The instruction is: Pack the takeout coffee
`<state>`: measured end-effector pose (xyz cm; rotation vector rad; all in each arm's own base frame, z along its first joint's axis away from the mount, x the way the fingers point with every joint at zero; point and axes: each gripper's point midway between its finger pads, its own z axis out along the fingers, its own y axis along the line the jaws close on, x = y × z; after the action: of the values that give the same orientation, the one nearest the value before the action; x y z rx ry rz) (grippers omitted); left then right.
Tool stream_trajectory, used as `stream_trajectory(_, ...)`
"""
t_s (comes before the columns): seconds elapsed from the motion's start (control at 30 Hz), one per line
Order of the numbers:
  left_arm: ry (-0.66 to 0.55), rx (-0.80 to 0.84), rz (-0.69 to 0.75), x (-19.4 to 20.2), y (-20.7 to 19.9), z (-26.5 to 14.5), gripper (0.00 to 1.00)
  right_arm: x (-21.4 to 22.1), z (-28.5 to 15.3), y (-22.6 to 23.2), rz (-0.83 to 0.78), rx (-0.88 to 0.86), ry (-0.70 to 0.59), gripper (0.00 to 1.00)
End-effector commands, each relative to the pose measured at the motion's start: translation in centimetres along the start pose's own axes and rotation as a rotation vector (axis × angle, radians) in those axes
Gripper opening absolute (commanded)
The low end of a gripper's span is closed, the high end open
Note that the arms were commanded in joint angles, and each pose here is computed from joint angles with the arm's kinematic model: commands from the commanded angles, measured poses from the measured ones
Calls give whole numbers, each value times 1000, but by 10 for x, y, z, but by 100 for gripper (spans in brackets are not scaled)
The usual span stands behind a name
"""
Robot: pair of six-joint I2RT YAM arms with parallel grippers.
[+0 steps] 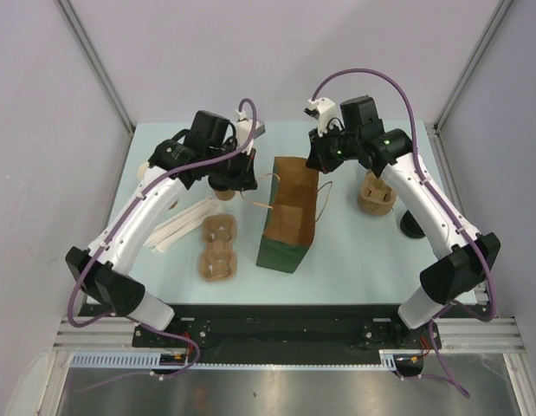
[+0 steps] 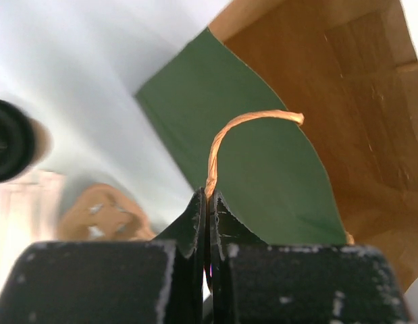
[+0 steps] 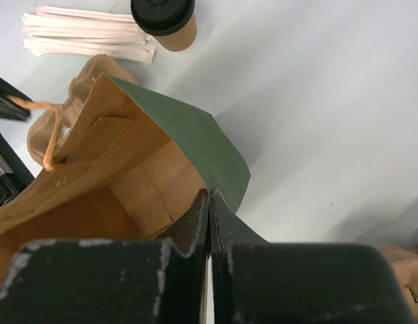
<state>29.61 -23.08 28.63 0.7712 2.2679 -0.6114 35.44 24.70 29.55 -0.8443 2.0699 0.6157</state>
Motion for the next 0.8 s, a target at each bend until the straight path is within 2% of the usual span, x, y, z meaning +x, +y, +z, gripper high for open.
stream_trajectory(0.0,-34,157,-94,-2,-21,15,0,-20,-12,3,-50,4,-75,0)
stream_trajectory(0.27,14,172,-209,34,-15,49,0,-17,-7,-1,-42,8,-52,0)
stream_trajectory(0.4,-3,167,-229,36,-12,58,2,-15,-6,0,-39,3,-42,0)
stream_trajectory(0.5,-53,217,-218,24,-20,47,11,-15,-6,0,-41,1,-40,0)
stream_trajectory(0.63,-189,254,-149,-5,-34,14,36,-15,-7,1,-45,-5,-42,0)
stream_trajectory(0.77,-288,260,-90,-27,-44,-22,47,-13,-9,0,-46,-1,-42,0)
